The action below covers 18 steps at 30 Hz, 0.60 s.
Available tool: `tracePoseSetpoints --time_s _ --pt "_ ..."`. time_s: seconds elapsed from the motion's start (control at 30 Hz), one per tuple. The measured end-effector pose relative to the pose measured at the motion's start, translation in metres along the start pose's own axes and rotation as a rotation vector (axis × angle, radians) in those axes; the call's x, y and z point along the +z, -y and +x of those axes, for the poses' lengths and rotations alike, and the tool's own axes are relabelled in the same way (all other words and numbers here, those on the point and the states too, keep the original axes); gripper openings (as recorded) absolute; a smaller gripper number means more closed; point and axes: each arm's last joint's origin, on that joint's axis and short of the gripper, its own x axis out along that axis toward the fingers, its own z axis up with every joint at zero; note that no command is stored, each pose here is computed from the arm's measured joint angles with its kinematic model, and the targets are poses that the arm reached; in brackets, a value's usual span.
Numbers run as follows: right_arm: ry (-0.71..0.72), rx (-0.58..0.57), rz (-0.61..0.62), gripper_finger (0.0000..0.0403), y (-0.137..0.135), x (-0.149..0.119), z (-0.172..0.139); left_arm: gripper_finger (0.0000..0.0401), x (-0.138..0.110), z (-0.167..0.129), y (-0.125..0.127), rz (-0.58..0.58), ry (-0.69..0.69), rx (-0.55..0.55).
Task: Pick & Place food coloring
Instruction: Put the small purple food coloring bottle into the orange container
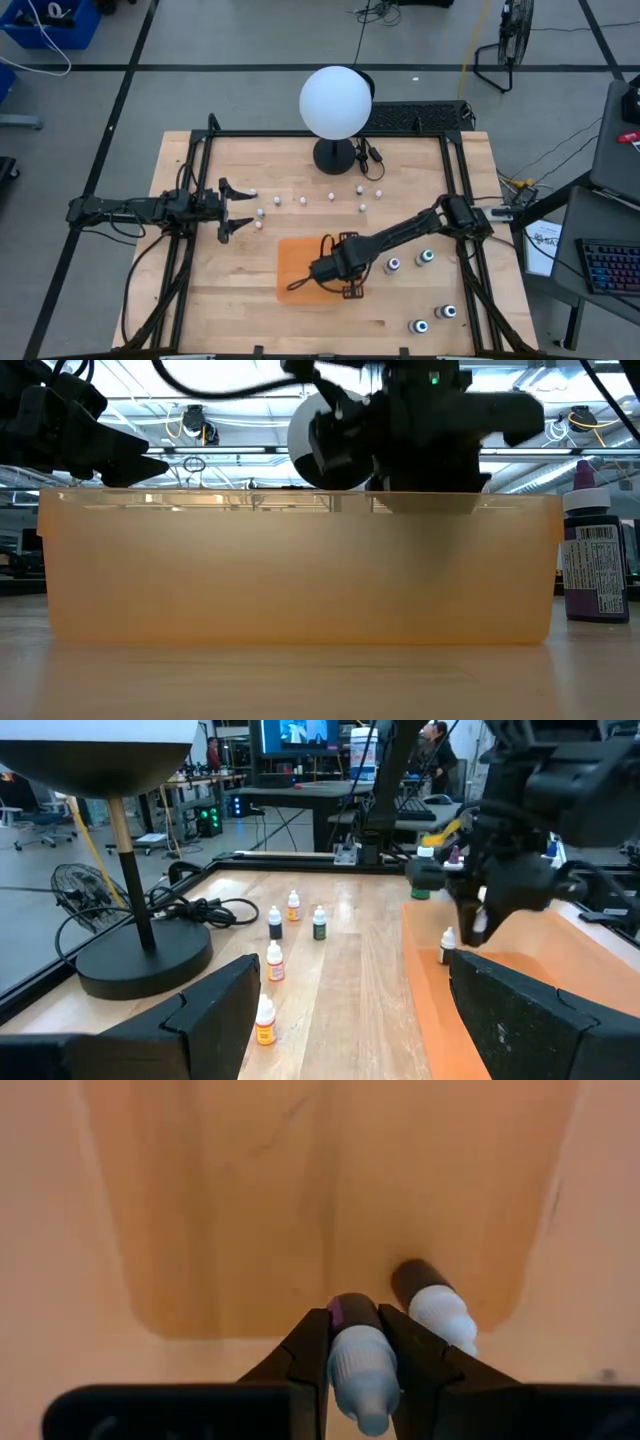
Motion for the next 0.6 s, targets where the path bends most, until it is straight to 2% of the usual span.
tracePoseSetpoints --time_s 0.23,0.6 --pt "0.026 0.065 -0.034 0.0055 0.01 0.003 0.018 0.0324 0.0 0.0 0.0 0.0 0.0 0.0" --pt "0.054 0.162 -0.042 0.0055 0.013 0.004 0.028 0.0324 0.0 0.0 0.0 0.0 0.0 0.0"
